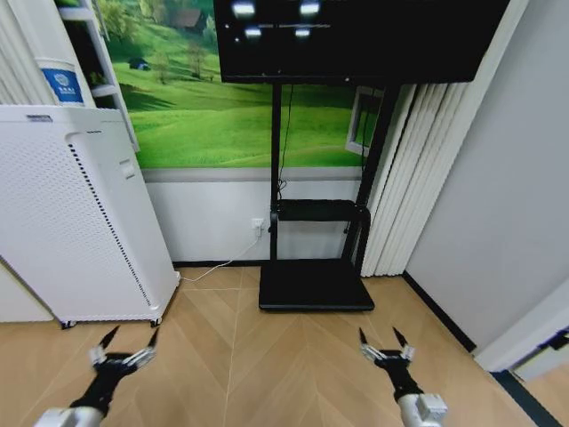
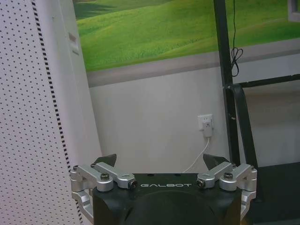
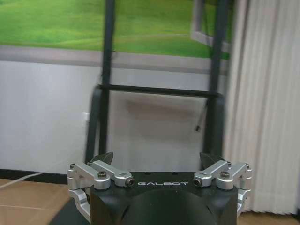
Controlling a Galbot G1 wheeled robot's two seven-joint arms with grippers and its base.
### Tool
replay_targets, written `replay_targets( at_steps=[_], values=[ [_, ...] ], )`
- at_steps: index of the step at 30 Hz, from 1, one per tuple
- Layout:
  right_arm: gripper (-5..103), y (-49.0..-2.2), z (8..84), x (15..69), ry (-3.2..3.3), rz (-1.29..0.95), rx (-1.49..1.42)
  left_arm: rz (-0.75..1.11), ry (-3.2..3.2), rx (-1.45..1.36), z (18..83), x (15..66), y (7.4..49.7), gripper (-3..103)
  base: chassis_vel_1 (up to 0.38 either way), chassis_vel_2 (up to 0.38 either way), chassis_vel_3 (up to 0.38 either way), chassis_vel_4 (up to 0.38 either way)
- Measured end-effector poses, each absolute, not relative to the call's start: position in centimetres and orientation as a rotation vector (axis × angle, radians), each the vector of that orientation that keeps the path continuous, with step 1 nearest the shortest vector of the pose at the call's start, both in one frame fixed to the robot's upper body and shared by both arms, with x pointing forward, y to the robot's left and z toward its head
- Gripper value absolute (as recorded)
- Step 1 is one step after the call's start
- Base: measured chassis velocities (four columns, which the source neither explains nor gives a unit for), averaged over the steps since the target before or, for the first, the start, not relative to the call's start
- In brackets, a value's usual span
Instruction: Pick up the trash bin and place the garbage on the floor into it.
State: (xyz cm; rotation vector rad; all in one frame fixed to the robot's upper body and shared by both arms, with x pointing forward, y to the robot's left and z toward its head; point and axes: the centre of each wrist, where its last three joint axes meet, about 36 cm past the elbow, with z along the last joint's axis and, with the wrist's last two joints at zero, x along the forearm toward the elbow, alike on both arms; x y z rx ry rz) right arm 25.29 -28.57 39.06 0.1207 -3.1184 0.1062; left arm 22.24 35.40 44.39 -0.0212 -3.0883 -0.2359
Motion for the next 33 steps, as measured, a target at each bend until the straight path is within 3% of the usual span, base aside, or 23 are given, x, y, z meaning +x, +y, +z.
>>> replay_targets(
  at_steps=[14, 33],
  values=[
    [100, -26.9, 39.9, 23.1, -3.142, 0.157, 0.059, -0.132, -3.058, -0.096, 41.0, 22.7, 32.3, 100, 0.0, 0.0, 0.0, 0.0],
    [100, -25.8, 39.8, 21.9, -3.149, 0.175, 0.054, -0.084, -3.058, -0.148, 42.1, 23.5, 31.9, 100, 0.0, 0.0, 0.0, 0.0]
  ],
)
